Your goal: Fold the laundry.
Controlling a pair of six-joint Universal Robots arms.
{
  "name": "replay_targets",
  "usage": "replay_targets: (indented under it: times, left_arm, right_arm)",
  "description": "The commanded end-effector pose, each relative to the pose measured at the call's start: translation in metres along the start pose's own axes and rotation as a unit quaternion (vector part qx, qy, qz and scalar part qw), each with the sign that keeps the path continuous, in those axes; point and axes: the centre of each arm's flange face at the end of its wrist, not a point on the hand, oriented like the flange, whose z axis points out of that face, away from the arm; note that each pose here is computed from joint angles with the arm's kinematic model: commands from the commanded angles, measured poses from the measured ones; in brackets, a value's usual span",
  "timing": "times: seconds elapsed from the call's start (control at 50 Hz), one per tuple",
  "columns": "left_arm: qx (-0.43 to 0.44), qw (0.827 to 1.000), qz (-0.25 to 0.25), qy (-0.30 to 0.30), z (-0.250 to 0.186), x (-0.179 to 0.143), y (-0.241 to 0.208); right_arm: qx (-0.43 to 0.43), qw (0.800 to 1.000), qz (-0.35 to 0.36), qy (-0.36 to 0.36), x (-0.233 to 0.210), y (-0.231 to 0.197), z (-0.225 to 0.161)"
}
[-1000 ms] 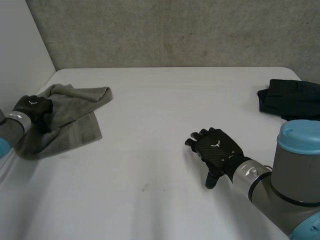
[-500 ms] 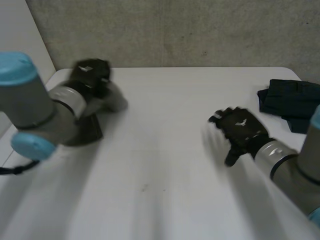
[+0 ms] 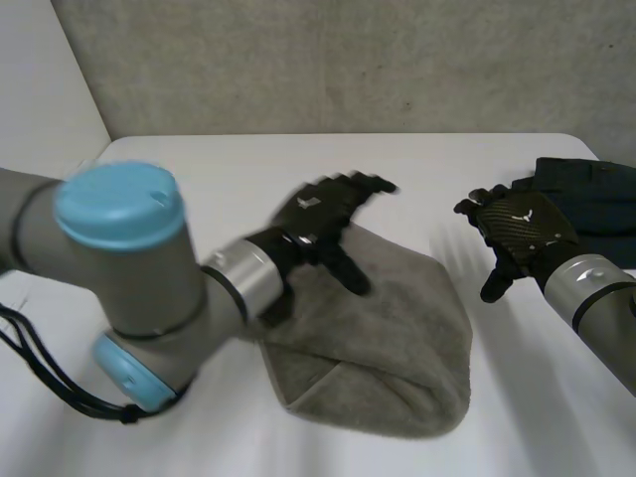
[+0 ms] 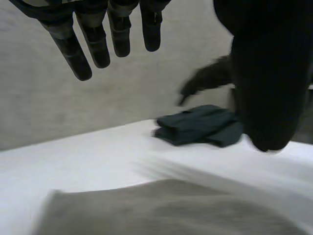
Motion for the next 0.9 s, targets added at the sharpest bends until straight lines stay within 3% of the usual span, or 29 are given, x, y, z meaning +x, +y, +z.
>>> replay_targets:
  times: [0.02,0.18,0.28,0.42,0.8,0.9]
  left_arm:
    - [-0.018,0.996,0.06,-0.063,-0.01,-0.045,-0.007]
    - [-0.106,0.984,0.111,-0.086,-0.025,-0.048,0.019]
    - [-0.135,0.973,0.143,-0.124,-0.028,-0.058,0.034]
    - [-0.152,0.966,0.167,-0.124,-0.024,-0.06,0.049]
    - [-0.104,0.97,0.188,-0.116,0.0,-0.065,0.063]
    - [-0.095,0.97,0.195,-0.112,0.001,-0.058,0.058]
  right_arm:
    - [-0.013,1.0,-0.01,-0.008,0.0,-0.003,-0.002]
    - [-0.075,0.995,-0.035,-0.061,-0.008,-0.004,-0.016]
    - [-0.089,0.992,-0.042,-0.079,-0.013,0.001,-0.019]
    - [-0.101,0.99,-0.049,-0.084,-0.016,0.008,-0.022]
    - [-0.128,0.987,-0.026,-0.092,-0.025,0.021,-0.032]
    - [-0.134,0.987,0.009,-0.085,-0.024,0.021,-0.037]
